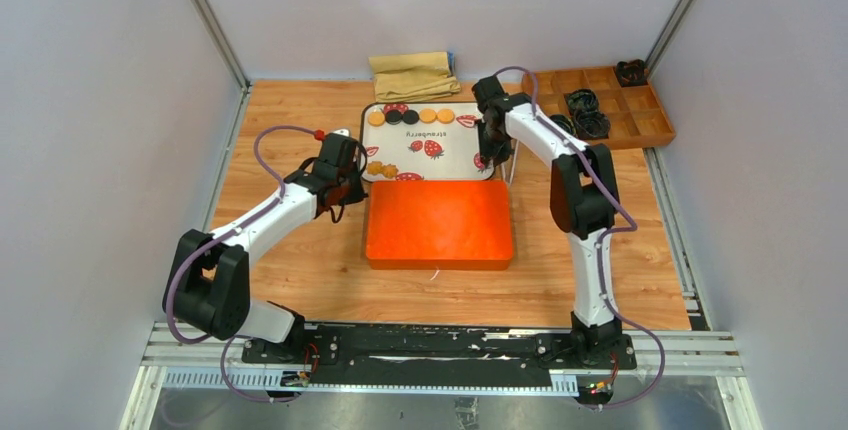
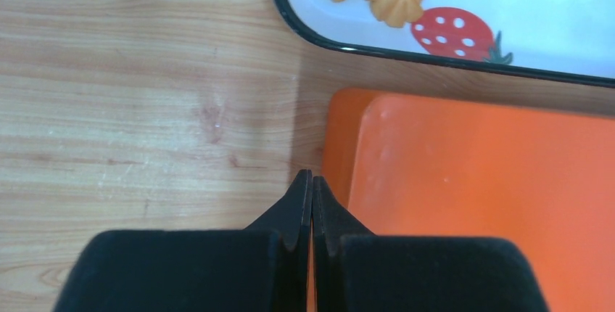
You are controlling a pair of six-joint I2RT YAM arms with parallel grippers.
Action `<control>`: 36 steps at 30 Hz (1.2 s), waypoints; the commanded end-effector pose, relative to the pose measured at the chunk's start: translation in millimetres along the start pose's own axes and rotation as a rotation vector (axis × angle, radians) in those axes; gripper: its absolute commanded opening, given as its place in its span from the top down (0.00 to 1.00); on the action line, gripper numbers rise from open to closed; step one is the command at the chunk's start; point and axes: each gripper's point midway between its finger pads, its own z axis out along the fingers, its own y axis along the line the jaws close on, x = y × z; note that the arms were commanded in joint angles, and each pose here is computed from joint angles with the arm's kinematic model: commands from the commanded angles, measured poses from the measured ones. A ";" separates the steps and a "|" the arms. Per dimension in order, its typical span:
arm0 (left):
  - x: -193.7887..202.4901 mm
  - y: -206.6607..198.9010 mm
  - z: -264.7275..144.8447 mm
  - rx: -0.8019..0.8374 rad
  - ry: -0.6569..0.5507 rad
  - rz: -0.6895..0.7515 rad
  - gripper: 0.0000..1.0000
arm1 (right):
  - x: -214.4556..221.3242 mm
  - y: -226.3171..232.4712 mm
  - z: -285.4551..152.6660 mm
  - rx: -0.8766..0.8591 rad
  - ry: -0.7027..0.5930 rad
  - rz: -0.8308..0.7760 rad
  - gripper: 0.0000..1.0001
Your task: Pack the cookies
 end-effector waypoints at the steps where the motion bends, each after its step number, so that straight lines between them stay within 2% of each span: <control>1: -23.9 -33.2 -10.8 0.155 -0.046 0.021 1.00 | -21.9 -37.3 -48.7 0.112 -0.113 0.041 0.70; 6: -31.1 -75.5 -26.4 0.281 -0.086 0.136 1.00 | -7.3 -69.6 -41.6 0.180 -0.063 0.081 0.69; 12: -12.1 -123.1 -49.0 0.398 -0.115 0.268 1.00 | 2.3 -90.6 -21.6 0.194 0.000 0.124 0.70; 20: 8.2 -113.9 -42.8 0.377 -0.089 0.280 1.00 | 0.2 -83.4 2.5 0.154 0.040 0.134 0.72; 28: 15.7 -105.1 -39.8 0.356 -0.081 0.287 1.00 | -5.1 -73.4 -15.4 0.094 -0.021 0.190 0.72; 36: 25.2 -102.5 -34.2 0.356 -0.058 0.276 1.00 | -2.3 -67.1 -15.6 0.072 -0.011 0.194 0.72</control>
